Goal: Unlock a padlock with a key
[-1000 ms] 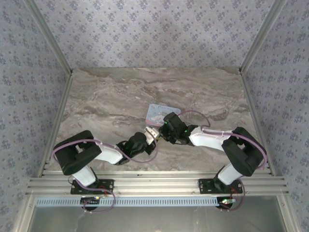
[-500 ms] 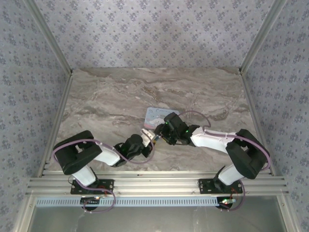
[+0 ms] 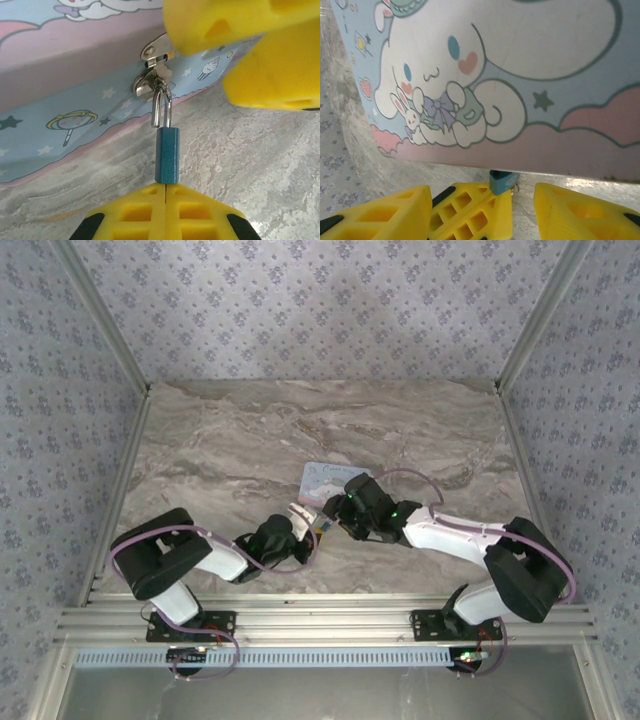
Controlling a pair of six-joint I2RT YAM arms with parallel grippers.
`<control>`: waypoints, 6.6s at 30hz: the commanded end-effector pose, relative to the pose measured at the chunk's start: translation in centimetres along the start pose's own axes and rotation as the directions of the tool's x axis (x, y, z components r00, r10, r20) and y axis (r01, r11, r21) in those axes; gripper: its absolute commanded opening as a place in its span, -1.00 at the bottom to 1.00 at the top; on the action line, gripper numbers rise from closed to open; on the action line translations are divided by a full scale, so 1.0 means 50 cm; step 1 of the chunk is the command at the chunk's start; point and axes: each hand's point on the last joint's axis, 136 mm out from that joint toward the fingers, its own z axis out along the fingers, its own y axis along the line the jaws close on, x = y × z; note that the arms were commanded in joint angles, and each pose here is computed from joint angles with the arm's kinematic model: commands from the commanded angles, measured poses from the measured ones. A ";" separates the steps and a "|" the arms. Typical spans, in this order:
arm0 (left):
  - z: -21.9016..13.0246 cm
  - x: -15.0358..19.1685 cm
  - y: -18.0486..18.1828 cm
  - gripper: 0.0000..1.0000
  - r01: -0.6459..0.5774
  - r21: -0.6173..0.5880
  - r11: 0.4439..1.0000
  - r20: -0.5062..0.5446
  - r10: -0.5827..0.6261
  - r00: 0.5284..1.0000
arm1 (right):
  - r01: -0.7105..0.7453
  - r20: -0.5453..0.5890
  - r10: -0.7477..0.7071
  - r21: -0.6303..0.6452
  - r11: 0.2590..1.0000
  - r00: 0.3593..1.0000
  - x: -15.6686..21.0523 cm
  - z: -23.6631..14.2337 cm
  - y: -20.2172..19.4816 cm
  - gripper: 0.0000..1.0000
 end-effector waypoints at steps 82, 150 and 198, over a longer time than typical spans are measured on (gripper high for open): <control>-0.011 -0.059 -0.058 -0.63 -0.139 -0.013 0.990 0.061 0.140 0.988 | 0.044 -0.039 -0.043 0.046 0.998 0.998 0.017 0.017 -0.027 -1.00; -0.203 -0.079 0.066 -0.24 0.014 -0.232 0.973 0.101 0.010 0.995 | -0.173 0.407 0.159 -0.002 0.985 0.900 -0.173 -0.075 -0.074 -1.00; -0.409 -0.064 0.217 0.96 0.398 -0.549 0.735 0.069 -0.434 0.898 | 0.628 -0.128 -0.632 -0.075 0.775 0.764 0.022 0.113 0.372 0.05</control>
